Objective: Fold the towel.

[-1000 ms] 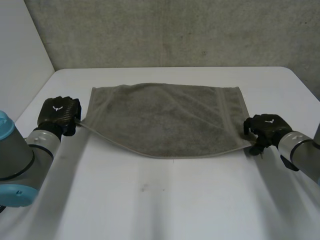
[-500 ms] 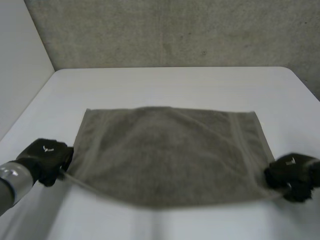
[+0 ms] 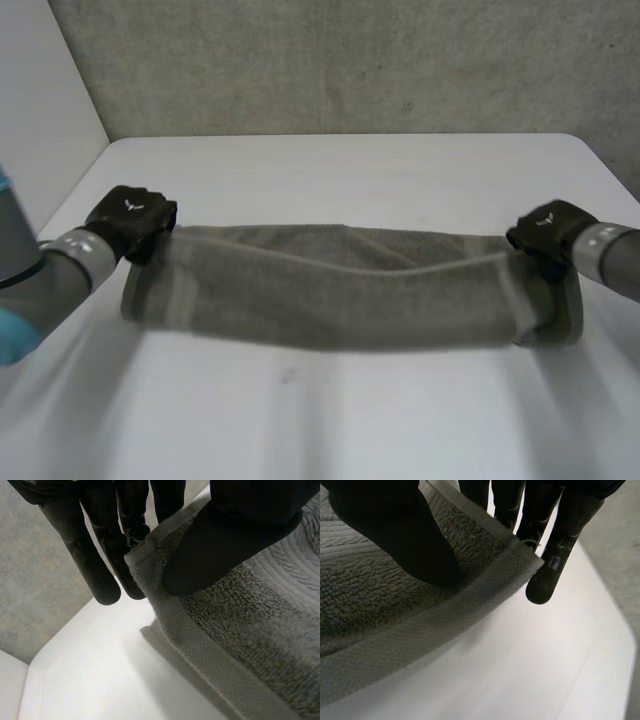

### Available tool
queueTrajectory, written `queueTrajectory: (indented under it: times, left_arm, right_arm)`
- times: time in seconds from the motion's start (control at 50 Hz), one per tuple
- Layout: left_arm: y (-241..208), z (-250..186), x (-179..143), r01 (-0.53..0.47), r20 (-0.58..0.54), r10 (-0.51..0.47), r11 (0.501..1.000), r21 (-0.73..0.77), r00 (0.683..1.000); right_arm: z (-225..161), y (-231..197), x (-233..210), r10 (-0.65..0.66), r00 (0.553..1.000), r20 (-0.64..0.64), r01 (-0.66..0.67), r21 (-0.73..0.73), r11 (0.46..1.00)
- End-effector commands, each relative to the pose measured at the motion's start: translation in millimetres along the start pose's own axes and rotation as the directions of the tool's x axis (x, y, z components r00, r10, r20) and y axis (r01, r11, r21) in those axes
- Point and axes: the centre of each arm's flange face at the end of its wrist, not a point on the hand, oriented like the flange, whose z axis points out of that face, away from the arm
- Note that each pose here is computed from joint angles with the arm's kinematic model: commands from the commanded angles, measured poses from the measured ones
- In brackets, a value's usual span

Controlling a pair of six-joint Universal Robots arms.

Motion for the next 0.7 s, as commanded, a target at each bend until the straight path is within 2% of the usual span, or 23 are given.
queueTrajectory:
  times: [0.02, 0.12, 0.28, 0.4, 0.48, 0.62, 0.7]
  left_arm:
    - [10, 59, -1, -0.026, 0.051, 0.023, 0.998, 0.054, 0.998]
    - [7, 83, -1, -0.062, 0.108, 0.046, 0.987, 0.151, 0.993]
    - [5, 101, 5, -0.092, 0.139, 0.061, 0.969, 0.227, 0.988]
    - [9, 99, 20, -0.094, 0.106, 0.073, 0.972, 0.216, 0.992]
    - [11, 92, 30, -0.090, 0.084, 0.075, 0.975, 0.202, 0.994]
    - [0, 70, 29, -0.080, 0.078, 0.066, 0.978, 0.194, 0.995]
    - [-5, 61, 28, -0.075, 0.077, 0.061, 0.978, 0.193, 0.995]
  right_arm:
    - [40, -9, 1, 0.012, 0.986, -0.165, 0.003, 0.092, 0.996]
    - [64, -12, -1, 0.004, 0.958, -0.287, 0.033, 0.127, 0.991]
    - [80, -9, -1, 0.014, 0.937, -0.350, 0.045, 0.161, 0.986]
    - [79, -11, -4, 0.013, 0.933, -0.360, 0.042, 0.145, 0.989]
    - [61, -18, 3, 0.032, 0.926, -0.376, 0.025, 0.146, 0.989]
    - [28, -11, -1, 0.139, 0.941, -0.308, -0.100, 0.139, 0.985]
    - [6, 11, -6, 0.254, 0.951, -0.176, -0.252, 0.036, 0.967]
